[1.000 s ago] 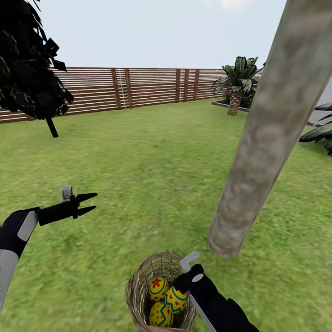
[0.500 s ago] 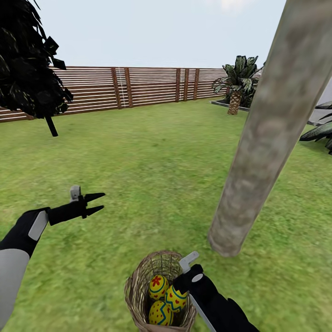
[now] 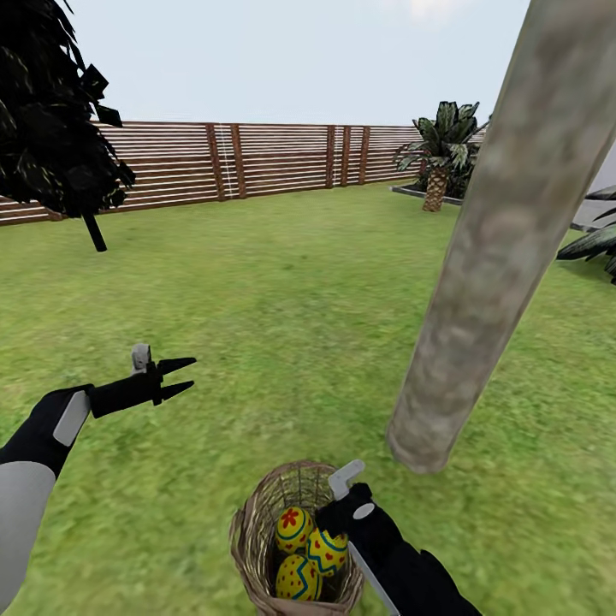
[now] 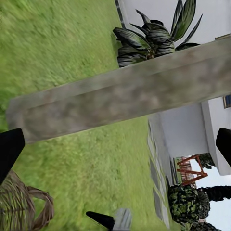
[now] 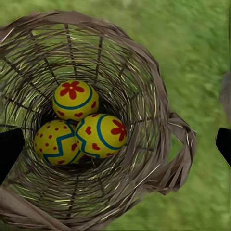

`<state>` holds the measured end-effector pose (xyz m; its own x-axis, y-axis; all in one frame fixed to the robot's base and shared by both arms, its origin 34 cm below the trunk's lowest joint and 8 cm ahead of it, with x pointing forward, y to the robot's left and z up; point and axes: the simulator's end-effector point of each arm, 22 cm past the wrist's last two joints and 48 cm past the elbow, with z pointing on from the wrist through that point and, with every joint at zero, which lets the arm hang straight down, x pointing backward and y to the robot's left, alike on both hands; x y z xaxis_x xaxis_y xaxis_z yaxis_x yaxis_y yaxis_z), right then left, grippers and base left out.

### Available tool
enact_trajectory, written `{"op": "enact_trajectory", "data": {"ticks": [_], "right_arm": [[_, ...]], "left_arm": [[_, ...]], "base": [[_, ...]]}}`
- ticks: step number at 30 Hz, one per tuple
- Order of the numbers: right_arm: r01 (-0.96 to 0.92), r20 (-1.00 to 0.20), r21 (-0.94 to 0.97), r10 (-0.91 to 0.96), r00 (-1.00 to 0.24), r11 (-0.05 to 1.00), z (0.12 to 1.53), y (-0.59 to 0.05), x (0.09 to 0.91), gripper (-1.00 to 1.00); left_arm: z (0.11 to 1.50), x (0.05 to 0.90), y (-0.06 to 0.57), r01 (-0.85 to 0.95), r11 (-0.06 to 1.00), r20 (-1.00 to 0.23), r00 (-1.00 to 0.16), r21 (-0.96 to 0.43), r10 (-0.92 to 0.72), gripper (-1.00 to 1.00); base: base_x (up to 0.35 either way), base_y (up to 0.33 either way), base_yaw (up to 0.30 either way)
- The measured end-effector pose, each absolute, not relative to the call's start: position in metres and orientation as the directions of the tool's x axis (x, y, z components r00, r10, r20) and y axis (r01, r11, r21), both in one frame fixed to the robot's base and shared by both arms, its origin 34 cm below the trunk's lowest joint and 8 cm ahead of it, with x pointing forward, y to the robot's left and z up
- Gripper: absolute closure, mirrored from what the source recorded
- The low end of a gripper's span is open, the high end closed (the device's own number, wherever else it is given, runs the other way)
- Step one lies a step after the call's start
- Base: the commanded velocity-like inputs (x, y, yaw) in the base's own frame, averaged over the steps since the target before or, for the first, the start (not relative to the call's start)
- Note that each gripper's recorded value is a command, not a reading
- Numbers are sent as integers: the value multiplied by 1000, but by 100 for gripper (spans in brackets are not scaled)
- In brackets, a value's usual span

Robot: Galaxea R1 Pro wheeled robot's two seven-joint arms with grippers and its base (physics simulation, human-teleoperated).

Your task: Take the three Easter eggs out of the wicker basket on the lawn in the garden, then place them on the lawn next to a single tree (choose any tree) so that all three eggs are next to the same tree and none are left in the basket.

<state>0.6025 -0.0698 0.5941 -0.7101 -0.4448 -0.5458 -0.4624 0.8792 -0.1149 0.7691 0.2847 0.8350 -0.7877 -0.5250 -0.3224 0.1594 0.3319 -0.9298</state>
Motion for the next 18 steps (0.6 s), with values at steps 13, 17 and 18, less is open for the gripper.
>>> {"op": "enact_trajectory", "data": {"ticks": [13,17,18], "right_arm": [[-508,-505,-93,-480,-717,856,584,-34,591,-100],[-511,-471,-107,-496,-730,853,574,-40,599,-100],[-511,-464,-110,-499,-732,852,571,-41,600,-100]], "left_arm": [[819,768,284,184,340,-347,-781,-922,-519,-100],[811,767,284,184,340,-347,-782,-922,-518,-100],[809,767,284,184,340,-347,-782,-922,-518,-100]], "base": [[0,0,0],[0,0,0],[0,0,0]]}}
